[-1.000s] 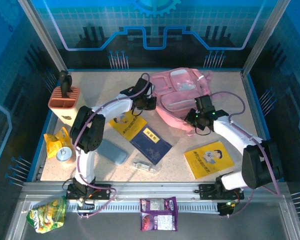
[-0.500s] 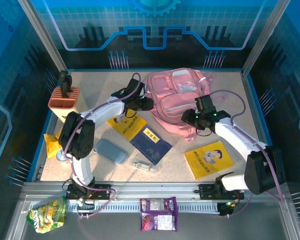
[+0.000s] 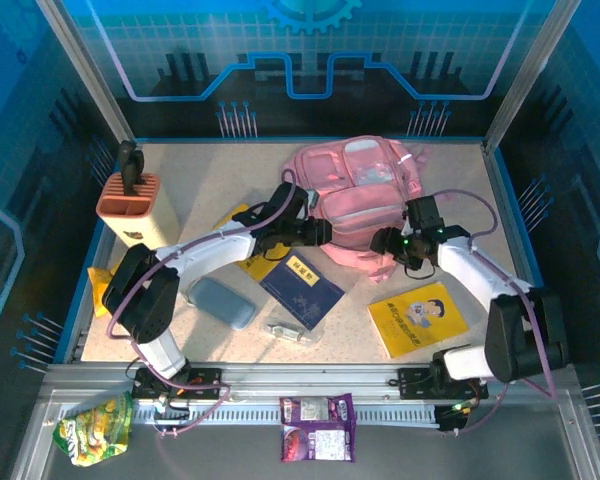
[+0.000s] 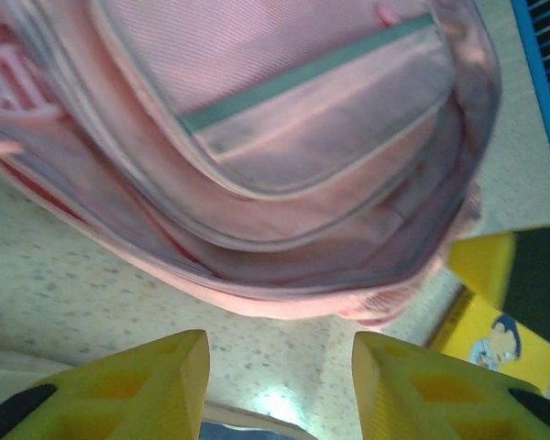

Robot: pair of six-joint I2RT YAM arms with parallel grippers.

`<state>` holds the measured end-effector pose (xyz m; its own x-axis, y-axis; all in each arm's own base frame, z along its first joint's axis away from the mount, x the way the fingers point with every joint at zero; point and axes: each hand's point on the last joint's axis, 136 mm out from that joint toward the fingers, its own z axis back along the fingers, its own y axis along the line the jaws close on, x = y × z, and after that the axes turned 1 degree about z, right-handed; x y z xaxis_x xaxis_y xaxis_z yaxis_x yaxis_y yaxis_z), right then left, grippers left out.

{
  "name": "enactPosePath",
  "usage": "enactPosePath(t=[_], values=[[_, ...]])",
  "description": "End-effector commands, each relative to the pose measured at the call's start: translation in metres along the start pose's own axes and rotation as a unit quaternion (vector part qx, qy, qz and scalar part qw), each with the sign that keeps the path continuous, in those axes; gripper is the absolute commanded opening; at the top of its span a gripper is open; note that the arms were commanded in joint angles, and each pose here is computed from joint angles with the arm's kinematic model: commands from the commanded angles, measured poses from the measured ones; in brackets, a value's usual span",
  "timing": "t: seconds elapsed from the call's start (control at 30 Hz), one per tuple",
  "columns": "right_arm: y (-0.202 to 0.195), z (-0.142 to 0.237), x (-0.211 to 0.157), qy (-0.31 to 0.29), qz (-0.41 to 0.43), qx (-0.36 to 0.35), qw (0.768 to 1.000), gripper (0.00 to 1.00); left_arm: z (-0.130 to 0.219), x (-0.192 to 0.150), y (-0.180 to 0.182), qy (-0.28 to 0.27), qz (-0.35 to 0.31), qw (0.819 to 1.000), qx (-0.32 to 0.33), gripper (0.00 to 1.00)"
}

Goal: Pack books, pencil case, and school supplies into a backpack

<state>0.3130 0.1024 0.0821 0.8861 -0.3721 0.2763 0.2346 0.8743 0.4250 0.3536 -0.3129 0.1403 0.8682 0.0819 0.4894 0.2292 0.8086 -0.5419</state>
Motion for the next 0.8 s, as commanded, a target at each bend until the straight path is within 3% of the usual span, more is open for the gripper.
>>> enactPosePath(t=[0.0,0.17,0.3,0.6,0.77], values=[[0.027,-0.013,0.002,0.013,0.038,0.05,0.998,0.73,0.009,0.005,-0.012,-0.025,0.018,0.999,-0.022,0.46],[0.068,-0.022,-0.002,0.018,0.074,0.093,0.993,0.74,0.015,0.0,-0.015,-0.032,0.031,0.998,-0.035,0.46],[0.07,-0.016,-0.006,0.019,0.078,0.091,0.993,0.78,0.021,-0.005,-0.019,-0.035,0.041,0.998,-0.036,0.46],[-0.01,0.041,-0.047,0.026,0.043,-0.072,0.996,0.93,0.019,-0.04,-0.055,-0.004,0.039,0.995,-0.088,0.47],[-0.056,0.063,-0.072,0.005,0.005,-0.127,0.992,1.0,0.002,-0.067,-0.079,0.014,0.05,0.991,-0.123,0.54]])
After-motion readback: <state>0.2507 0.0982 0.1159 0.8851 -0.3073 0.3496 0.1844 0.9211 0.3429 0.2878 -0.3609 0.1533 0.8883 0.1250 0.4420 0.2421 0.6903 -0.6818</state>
